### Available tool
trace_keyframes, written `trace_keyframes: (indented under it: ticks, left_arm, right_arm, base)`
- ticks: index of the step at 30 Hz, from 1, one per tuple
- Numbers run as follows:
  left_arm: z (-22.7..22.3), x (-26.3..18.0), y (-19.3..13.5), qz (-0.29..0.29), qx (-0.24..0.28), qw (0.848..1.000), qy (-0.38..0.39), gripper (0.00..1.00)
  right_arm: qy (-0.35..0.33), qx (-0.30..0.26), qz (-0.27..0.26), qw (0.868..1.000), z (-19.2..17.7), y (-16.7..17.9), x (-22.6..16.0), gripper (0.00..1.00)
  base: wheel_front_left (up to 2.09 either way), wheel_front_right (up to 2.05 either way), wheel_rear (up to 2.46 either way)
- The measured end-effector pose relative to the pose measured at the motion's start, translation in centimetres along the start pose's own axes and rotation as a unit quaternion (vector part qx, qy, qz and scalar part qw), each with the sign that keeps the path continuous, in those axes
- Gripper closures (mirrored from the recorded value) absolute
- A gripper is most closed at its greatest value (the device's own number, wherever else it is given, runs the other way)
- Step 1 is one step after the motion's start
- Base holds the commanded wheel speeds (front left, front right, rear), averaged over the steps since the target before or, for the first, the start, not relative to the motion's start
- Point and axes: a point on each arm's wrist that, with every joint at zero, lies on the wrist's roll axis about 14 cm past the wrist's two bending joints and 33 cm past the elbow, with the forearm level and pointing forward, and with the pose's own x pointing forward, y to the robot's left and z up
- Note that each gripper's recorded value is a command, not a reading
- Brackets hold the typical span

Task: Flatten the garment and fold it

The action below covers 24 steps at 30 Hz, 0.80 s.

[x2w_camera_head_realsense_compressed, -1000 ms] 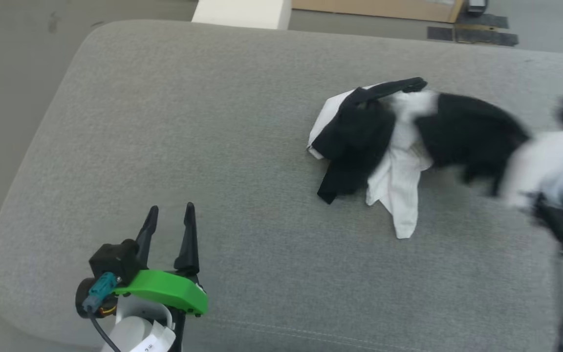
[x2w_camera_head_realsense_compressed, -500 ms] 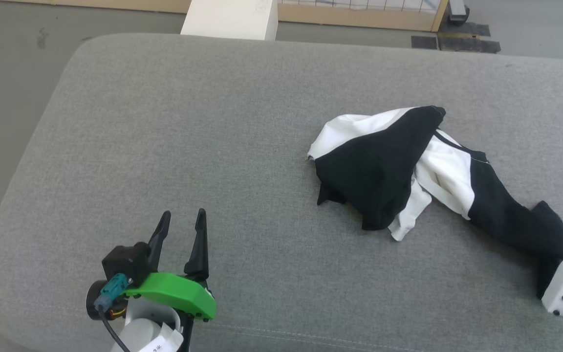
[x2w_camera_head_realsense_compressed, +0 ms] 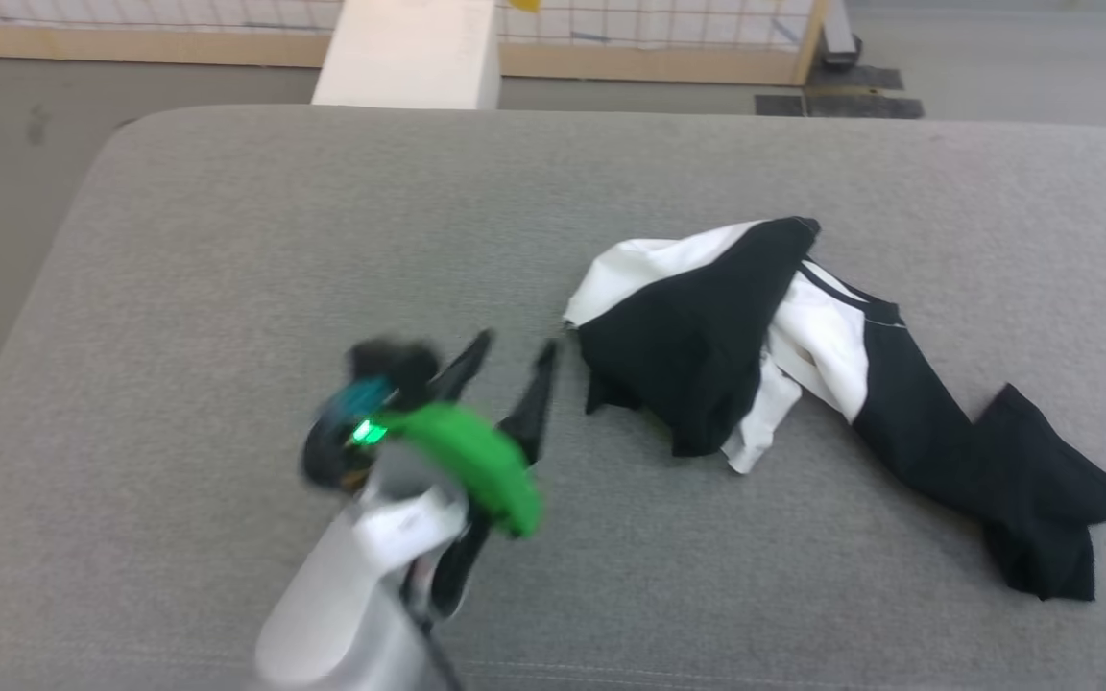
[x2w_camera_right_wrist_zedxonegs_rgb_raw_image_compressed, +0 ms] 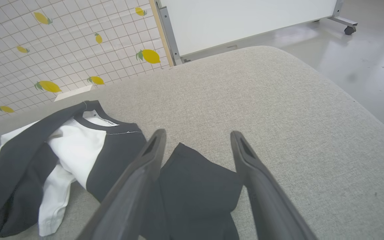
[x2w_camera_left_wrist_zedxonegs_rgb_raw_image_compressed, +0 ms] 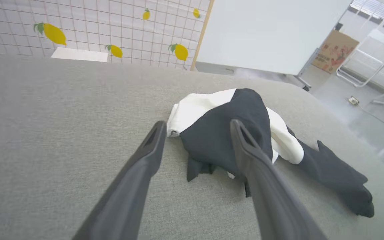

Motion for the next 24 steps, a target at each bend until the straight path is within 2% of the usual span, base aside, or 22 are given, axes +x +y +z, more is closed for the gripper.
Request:
trace_keyframes:
  ticks: [4,7,10,15,19,20,21,22,24]
  left_arm:
    - [-1.8,3.0,-4.0,-0.065,0.033,0.993,0.095,0.00]
    - [-4.6,4.0,-6.5,-0.103,0.066,0.975,0.187,0.00]
    - [-6.8,4.3,-8.7,-0.135,0.093,0.957,0.241,0.00]
    - [-10.5,5.0,-8.6,-0.124,0.138,0.933,0.307,0.00]
    - [-12.3,5.8,-7.5,-0.103,0.137,0.929,0.328,0.00]
    - [-12.6,5.9,-7.3,-0.101,0.134,0.929,0.330,0.21]
    - [-12.7,6.1,-7.3,-0.101,0.127,0.931,0.327,0.80]
    - [-12.8,6.3,-7.5,-0.103,0.115,0.933,0.324,1.00]
    - [-12.3,6.8,-7.8,-0.107,0.086,0.941,0.310,1.00]
  right_arm:
    - [0.007,0.000,-0.009,1.000,-0.5,-0.8,-0.3,0.00]
    - [0.016,0.001,-0.025,1.000,-1.2,-2.0,-0.7,0.00]
    - [0.025,0.003,-0.043,0.999,-2.0,-3.3,-1.1,0.00]
    - [0.036,0.014,-0.068,0.997,-3.3,-5.1,-1.8,0.00]
    - [0.038,0.020,-0.085,0.995,-3.9,-6.3,-1.9,0.00]
    - [0.038,0.020,-0.088,0.995,-4.0,-6.4,-1.9,0.00]
    - [0.041,0.021,-0.092,0.995,-4.3,-6.7,-2.0,0.00]
    - [0.047,0.021,-0.094,0.994,-4.7,-6.8,-2.0,0.00]
    - [0.053,0.022,-0.098,0.994,-5.2,-7.0,-2.0,0.00]
  base:
    - [0.00,0.00,0.00]
    - [0.00,0.00,0.00]
    - [0.00,0.00,0.00]
    - [0.00,0.00,0.00]
    - [0.00,0.00,0.00]
    - [0.00,0.00,0.00]
    - [0.00,0.00,0.00]
    - [0.00,0.00,0.00]
    - [0.00,0.00,0.00]
